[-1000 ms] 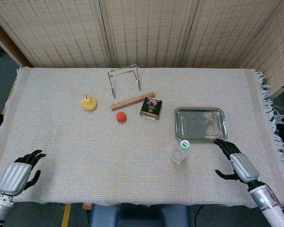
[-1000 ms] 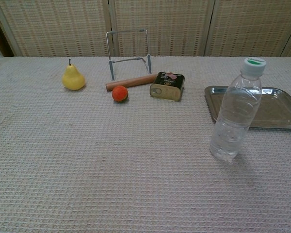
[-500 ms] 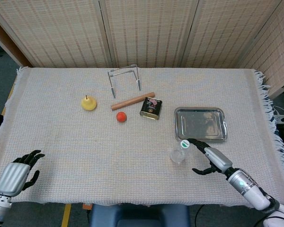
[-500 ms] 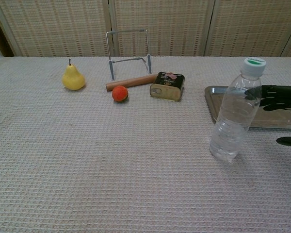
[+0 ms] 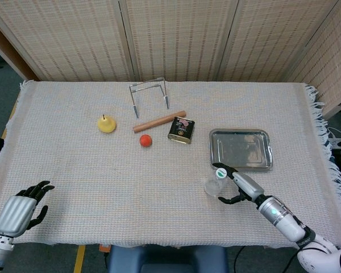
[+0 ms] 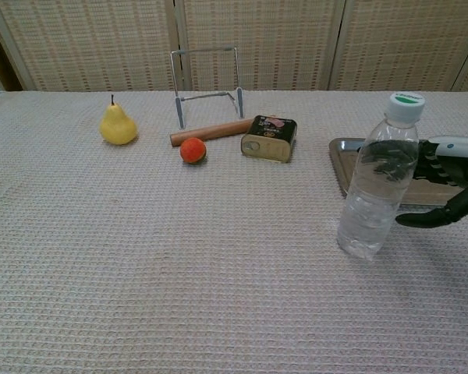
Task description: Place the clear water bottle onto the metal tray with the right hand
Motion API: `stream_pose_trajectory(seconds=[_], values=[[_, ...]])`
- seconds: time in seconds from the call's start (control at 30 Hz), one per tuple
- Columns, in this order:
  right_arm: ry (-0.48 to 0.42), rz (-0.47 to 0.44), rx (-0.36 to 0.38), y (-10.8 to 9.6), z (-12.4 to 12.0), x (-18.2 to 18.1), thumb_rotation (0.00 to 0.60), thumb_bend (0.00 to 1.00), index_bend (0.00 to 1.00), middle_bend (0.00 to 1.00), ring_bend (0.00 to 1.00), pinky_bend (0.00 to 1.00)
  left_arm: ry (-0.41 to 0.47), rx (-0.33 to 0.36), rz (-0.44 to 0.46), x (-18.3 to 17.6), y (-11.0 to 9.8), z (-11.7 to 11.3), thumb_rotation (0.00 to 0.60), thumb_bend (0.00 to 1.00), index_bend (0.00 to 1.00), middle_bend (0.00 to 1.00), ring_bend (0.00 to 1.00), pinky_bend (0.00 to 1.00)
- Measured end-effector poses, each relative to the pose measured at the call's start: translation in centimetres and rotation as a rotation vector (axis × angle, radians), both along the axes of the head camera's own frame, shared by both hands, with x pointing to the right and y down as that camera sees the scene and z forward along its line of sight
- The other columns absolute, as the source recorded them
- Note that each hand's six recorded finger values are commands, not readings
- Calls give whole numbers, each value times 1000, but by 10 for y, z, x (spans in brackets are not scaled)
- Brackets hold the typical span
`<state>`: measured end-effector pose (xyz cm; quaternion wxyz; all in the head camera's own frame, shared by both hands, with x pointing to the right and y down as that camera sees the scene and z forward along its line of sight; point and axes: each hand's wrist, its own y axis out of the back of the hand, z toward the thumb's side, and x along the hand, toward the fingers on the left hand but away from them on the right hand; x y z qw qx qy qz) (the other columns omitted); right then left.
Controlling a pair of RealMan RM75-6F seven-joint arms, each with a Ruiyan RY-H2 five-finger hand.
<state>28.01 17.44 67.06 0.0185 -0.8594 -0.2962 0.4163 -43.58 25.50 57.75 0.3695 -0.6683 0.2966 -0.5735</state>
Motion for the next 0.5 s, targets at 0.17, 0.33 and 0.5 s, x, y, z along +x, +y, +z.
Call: stream_pose_trajectory(seconds=[0.17, 0.33, 0.5], values=[[4, 29, 20, -6, 7, -5, 600, 29, 162, 0, 0, 127, 3, -2, 3, 1, 1, 0, 600, 500, 230, 158, 255, 409], [10, 54, 28, -8, 12, -7, 600, 29, 207, 0, 0, 145, 4, -5, 7, 1, 1, 0, 600, 501, 229, 160, 255, 409], [13, 67, 26, -10, 16, -7, 600, 29, 217, 0, 0, 155, 5, -7, 7, 1, 1, 0, 600, 500, 230, 160, 255, 410]])
